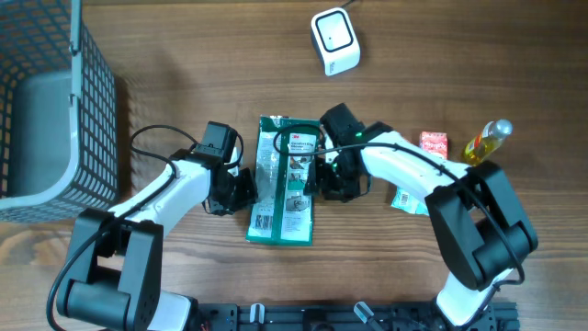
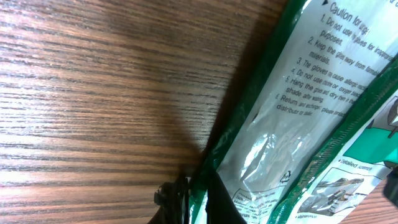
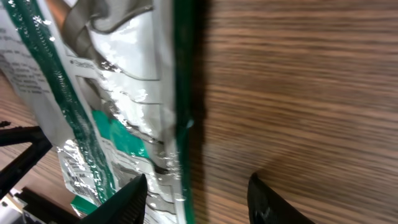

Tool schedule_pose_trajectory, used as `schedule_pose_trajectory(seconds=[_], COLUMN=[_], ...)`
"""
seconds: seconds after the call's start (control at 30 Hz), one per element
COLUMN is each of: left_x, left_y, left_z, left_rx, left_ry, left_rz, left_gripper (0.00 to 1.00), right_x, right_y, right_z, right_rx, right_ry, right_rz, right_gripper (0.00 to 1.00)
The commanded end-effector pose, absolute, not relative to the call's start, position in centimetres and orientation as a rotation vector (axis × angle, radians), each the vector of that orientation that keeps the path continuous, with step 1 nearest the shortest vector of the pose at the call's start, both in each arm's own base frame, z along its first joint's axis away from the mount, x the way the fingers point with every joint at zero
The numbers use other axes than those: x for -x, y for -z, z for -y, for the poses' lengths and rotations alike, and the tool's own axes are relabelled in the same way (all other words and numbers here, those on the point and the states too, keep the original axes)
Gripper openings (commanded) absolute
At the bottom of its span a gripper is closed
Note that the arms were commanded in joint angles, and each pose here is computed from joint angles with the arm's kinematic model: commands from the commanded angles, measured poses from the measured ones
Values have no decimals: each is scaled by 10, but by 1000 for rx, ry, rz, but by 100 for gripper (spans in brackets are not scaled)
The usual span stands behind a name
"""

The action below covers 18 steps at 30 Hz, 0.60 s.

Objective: Scan the item barcode

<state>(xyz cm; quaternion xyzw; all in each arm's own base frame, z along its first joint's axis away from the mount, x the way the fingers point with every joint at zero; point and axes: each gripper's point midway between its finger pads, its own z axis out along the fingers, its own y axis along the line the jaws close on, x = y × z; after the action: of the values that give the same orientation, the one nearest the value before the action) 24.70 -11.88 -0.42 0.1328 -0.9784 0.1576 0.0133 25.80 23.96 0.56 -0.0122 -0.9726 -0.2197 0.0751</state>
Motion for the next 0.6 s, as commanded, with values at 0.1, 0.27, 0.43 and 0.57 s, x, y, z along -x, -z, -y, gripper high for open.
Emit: schedule_pose_trajectory(seconds=[0.1,0.27,0.43,0.57], left_x=[-240,-239,-239,-239], left_y=[16,16,16,16], left_z=[116,115,115,115], left_rx=[-434,-435,-435,-434], left_ry=[-441,-435,-436,-435], left_rz=[3018,3011,3012,3012], left_gripper=[4,4,4,4], right_x=[-238,-214,-214,-224], right_y=[5,21,7,2], right_z=[-251,-278,-298,-303], right_rx=[68,110,-12,-39], right_ry=[731,1050,1338,1393], right_rz=[2827,2707,2640,2670], right_gripper=[50,48,48,46])
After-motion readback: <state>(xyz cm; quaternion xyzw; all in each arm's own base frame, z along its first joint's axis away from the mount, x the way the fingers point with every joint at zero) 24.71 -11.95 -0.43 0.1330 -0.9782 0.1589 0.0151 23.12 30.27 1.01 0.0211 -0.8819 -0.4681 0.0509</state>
